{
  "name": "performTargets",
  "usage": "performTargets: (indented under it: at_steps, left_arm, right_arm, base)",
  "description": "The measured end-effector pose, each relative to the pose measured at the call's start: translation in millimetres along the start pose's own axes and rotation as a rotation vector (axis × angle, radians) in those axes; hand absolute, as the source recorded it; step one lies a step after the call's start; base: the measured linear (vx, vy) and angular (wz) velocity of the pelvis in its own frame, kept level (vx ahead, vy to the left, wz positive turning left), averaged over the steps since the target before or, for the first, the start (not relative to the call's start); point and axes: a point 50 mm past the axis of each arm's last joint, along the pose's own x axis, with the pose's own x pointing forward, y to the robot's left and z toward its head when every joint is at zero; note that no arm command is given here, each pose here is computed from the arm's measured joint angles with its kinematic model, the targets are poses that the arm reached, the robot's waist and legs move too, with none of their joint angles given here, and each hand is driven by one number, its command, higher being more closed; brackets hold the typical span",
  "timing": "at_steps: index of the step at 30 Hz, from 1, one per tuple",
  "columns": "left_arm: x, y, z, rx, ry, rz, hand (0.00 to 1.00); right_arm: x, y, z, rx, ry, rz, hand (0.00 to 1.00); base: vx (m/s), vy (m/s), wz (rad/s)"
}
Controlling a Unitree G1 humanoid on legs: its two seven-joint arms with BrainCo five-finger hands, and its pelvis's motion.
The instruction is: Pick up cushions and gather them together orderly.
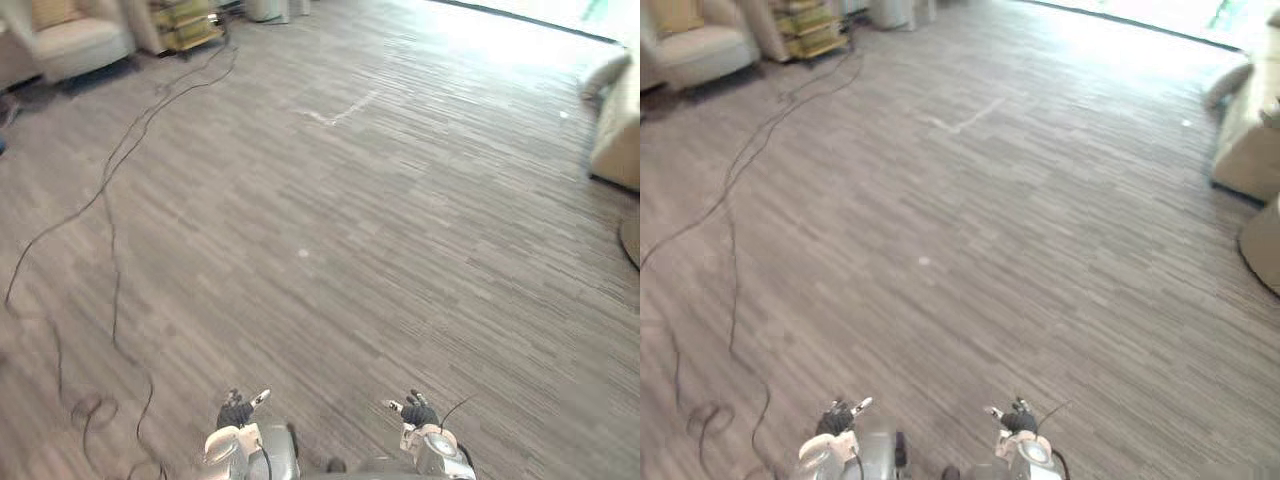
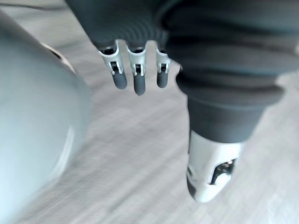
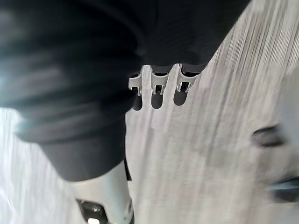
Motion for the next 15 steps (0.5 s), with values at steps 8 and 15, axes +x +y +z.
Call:
performTargets:
  at_steps: [8,15]
  left_arm:
    - [3,9,7,0.045,-0.015,0.019,0.00]
    - [6,-13,1,0.047,0.041,-0.028,0.00]
  right_arm:
    - [-3,-6,-10,0.013,0.022,-0.017,0.00]
    - [-7,-16,-4,0.021,-0.045,-0.034,0.00]
  base:
    - [0.76,0.369,-0.71]
    - [0.46,0.143,-0.35]
